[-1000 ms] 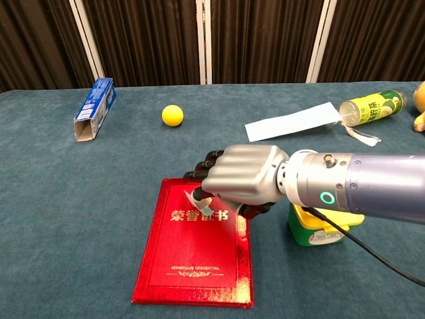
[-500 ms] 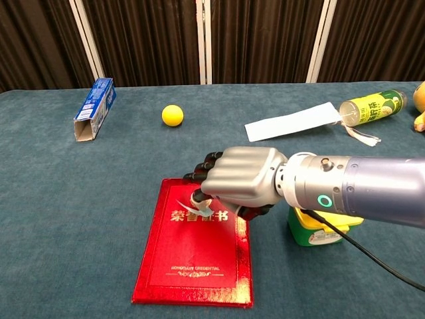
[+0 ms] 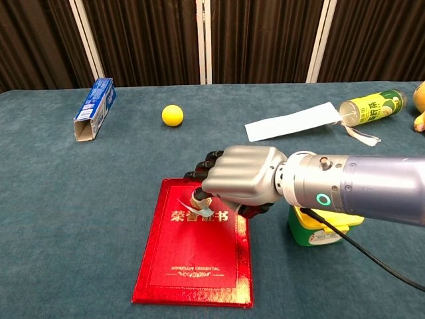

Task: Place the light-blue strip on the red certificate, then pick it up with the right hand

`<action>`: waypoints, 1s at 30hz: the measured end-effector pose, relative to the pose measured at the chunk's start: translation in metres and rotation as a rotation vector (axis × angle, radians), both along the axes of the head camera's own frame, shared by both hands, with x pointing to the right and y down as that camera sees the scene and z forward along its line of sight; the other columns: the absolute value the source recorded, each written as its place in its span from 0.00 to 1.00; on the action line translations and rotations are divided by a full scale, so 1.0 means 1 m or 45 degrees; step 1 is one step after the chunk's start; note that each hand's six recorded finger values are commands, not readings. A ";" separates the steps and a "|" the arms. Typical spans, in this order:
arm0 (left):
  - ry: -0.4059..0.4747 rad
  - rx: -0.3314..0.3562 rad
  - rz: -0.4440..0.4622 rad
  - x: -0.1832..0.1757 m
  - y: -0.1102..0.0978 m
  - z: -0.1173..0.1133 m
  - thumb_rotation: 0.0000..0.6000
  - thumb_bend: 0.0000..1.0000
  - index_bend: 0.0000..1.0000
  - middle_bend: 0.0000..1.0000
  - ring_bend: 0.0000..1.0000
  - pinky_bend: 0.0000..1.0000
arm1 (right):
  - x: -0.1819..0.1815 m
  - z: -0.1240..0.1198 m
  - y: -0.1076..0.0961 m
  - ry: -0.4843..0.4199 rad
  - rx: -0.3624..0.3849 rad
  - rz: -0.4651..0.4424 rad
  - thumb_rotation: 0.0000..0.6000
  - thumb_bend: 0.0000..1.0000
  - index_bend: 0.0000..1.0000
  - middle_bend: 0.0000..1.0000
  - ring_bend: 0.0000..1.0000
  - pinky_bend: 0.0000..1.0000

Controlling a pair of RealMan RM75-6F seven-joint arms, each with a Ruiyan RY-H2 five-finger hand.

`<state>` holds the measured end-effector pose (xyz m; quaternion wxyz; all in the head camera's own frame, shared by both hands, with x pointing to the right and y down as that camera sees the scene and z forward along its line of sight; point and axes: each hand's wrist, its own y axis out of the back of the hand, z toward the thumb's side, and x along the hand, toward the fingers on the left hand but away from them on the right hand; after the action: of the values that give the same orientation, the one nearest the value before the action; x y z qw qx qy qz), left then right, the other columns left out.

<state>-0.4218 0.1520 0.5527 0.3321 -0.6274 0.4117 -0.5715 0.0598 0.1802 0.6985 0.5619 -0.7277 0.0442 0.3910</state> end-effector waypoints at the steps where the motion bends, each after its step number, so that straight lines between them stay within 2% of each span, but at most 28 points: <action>1: 0.000 0.000 0.000 0.000 0.000 0.000 1.00 0.00 0.00 0.00 0.00 0.00 | -0.001 -0.001 0.000 -0.004 0.001 0.002 1.00 0.92 0.30 0.00 0.00 0.00; 12: 0.000 0.001 -0.006 -0.002 -0.001 0.000 1.00 0.00 0.00 0.00 0.00 0.00 | -0.004 -0.030 -0.020 -0.106 0.045 0.063 1.00 0.92 0.30 0.00 0.00 0.00; 16: -0.003 0.002 -0.008 -0.003 0.000 -0.001 1.00 0.00 0.00 0.00 0.00 0.00 | 0.009 -0.050 -0.033 -0.147 0.083 0.108 1.00 0.87 0.22 0.00 0.00 0.00; 18: -0.004 0.001 -0.006 -0.003 0.000 -0.001 1.00 0.00 0.00 0.00 0.00 0.00 | 0.020 -0.060 -0.041 -0.165 0.113 0.142 1.00 0.79 0.19 0.00 0.00 0.00; 19: -0.005 0.001 -0.004 -0.003 0.001 -0.001 1.00 0.00 0.00 0.00 0.00 0.00 | 0.030 -0.067 -0.047 -0.179 0.135 0.173 1.00 0.69 0.17 0.00 0.00 0.00; 21: -0.006 0.003 0.001 -0.003 0.002 -0.002 1.00 0.00 0.00 0.00 0.00 0.00 | 0.047 -0.077 -0.054 -0.203 0.167 0.231 1.00 0.40 0.12 0.00 0.00 0.00; 24: -0.001 0.013 0.014 -0.001 0.006 -0.004 1.00 0.00 0.00 0.00 0.00 0.00 | 0.087 -0.096 -0.064 -0.253 0.217 0.371 1.00 0.06 0.06 0.00 0.00 0.00; 26: 0.002 0.029 0.019 -0.001 0.011 -0.008 1.00 0.00 0.00 0.00 0.00 0.00 | 0.123 -0.108 -0.065 -0.289 0.239 0.510 1.00 0.00 0.03 0.00 0.00 0.00; 30: -0.002 0.046 0.017 -0.004 0.022 -0.014 1.00 0.00 0.00 0.00 0.00 0.00 | 0.191 -0.129 -0.054 -0.357 0.260 0.768 1.00 0.00 0.02 0.00 0.00 0.00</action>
<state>-0.4260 0.1743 0.5382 0.3477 -0.6234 0.4175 -0.5623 0.2508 0.1266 0.5695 0.4915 -0.6946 -0.2898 0.4382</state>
